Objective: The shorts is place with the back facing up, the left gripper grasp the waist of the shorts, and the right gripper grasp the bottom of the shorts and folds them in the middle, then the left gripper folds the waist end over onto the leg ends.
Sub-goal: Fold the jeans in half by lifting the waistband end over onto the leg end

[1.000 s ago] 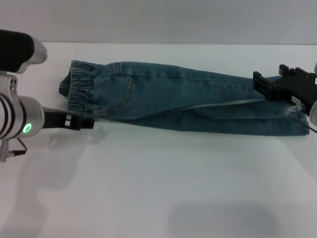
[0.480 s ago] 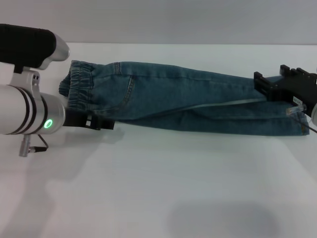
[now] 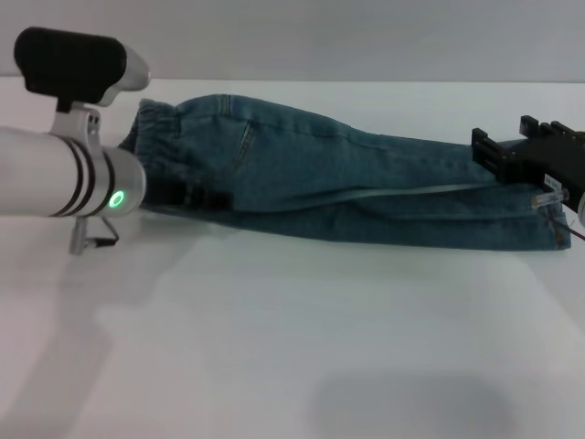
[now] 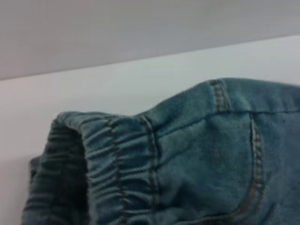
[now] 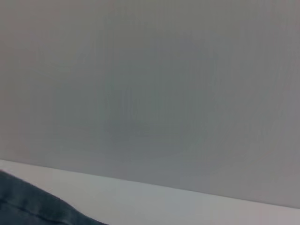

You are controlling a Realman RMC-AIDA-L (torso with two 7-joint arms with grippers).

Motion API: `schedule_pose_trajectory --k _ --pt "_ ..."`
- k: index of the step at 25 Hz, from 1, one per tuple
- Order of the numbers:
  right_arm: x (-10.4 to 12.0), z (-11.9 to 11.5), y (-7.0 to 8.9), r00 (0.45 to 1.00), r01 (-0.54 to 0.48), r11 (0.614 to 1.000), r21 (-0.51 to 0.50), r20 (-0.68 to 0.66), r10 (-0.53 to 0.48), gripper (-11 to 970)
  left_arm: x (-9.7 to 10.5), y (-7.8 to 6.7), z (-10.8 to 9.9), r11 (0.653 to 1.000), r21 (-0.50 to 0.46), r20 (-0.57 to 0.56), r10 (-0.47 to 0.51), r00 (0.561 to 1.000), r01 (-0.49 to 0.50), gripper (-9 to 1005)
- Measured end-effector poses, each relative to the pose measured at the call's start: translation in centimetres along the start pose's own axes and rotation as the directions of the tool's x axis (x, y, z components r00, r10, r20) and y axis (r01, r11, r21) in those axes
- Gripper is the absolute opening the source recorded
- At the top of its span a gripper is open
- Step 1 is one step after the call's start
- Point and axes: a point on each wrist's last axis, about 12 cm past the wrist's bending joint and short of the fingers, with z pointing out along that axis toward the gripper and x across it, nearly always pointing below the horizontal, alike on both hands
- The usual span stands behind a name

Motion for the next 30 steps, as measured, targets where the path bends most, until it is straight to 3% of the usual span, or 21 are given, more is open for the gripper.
schedule_pose_trajectory --k 15,18,20,21,24,25,30 --pt "0.2 0.3 0.7 1.000 -0.009 1.000 -0.025 -0.011 0.009 616 -1.8 -0.6 0.0 0.999 0.019 0.089 0.034 0.995 -0.036 840" --pt "0.4 0.2 0.8 1.000 -0.020 0.999 -0.028 -0.014 0.020 616 -1.8 -0.5 -1.6 0.999 0.003 0.136 0.049 0.990 -0.050 839" --pt "0.5 0.2 0.8 1.000 -0.025 0.999 -0.029 -0.017 0.024 616 -1.8 -0.5 -1.6 0.999 0.003 0.136 0.049 0.990 -0.050 838" --pt "0.6 0.3 0.9 0.999 -0.028 0.999 -0.031 -0.020 0.027 616 -1.2 0.2 -2.8 0.999 -0.023 0.163 0.039 0.986 -0.036 838" --pt "0.8 0.3 1.1 0.999 -0.029 0.999 -0.037 -0.023 0.028 616 -0.7 1.2 -3.2 0.999 -0.045 0.171 0.015 0.985 -0.008 837" --pt "0.8 0.3 1.2 0.999 -0.028 0.999 -0.039 -0.023 0.028 616 -0.2 2.2 -3.0 0.998 -0.067 0.165 -0.006 0.986 0.017 837" --pt "0.6 0.4 1.6 1.000 -0.023 0.998 -0.052 -0.020 0.022 616 0.8 3.4 -1.6 0.993 -0.113 0.159 0.004 0.987 0.014 836"
